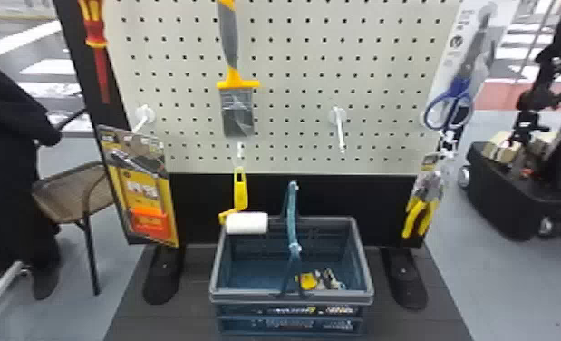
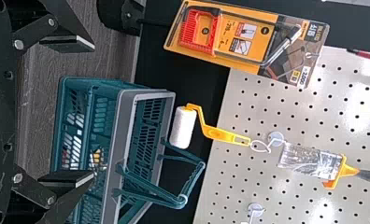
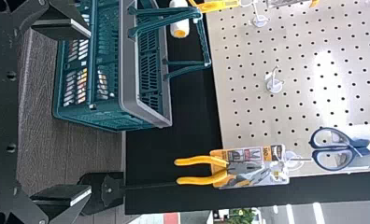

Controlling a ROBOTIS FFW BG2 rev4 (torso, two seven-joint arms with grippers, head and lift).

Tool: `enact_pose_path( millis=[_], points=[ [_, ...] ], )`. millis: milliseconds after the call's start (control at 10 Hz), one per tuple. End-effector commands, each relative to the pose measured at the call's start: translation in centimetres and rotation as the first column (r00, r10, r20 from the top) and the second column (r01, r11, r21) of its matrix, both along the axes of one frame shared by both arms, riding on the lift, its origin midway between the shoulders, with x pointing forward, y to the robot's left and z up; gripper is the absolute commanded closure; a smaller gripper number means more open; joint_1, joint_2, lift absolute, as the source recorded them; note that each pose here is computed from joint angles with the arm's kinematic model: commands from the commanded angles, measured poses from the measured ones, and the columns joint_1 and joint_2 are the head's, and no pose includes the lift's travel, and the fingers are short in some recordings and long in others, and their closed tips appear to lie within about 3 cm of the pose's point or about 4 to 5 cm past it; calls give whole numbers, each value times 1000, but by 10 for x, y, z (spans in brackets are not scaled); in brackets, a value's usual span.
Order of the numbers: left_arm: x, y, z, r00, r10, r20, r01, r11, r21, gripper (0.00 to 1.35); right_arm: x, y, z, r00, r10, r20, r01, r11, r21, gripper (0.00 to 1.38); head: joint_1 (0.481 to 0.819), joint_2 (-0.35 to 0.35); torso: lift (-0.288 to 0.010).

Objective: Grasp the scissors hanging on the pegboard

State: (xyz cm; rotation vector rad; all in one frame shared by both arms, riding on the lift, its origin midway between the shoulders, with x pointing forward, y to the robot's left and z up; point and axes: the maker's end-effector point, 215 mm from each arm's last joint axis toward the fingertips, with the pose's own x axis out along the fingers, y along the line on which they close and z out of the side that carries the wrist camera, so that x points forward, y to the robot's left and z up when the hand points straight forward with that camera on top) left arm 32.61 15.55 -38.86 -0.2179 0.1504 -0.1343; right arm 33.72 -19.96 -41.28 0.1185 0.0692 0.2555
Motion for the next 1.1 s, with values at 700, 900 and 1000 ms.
enact_pose_path(
  millis=[700,900,1000],
  points=[
    [-1,0,-1,1000,0,-2,0,1000,-2,325,4,-1,6,1000,0,16,0,1000,-5,130,549,0,-100],
    [-2,1,-1,1000,2,-3,-2,1000,-1,325,15,-4,21,999,-4,50,4,1000,-7,128,549,0,-100],
    [-1,1,0,1000,2,-1,-2,1000,-1,325,23,-6,28,997,1,71,-1,1000,-11,128,549,0,-100]
  ],
)
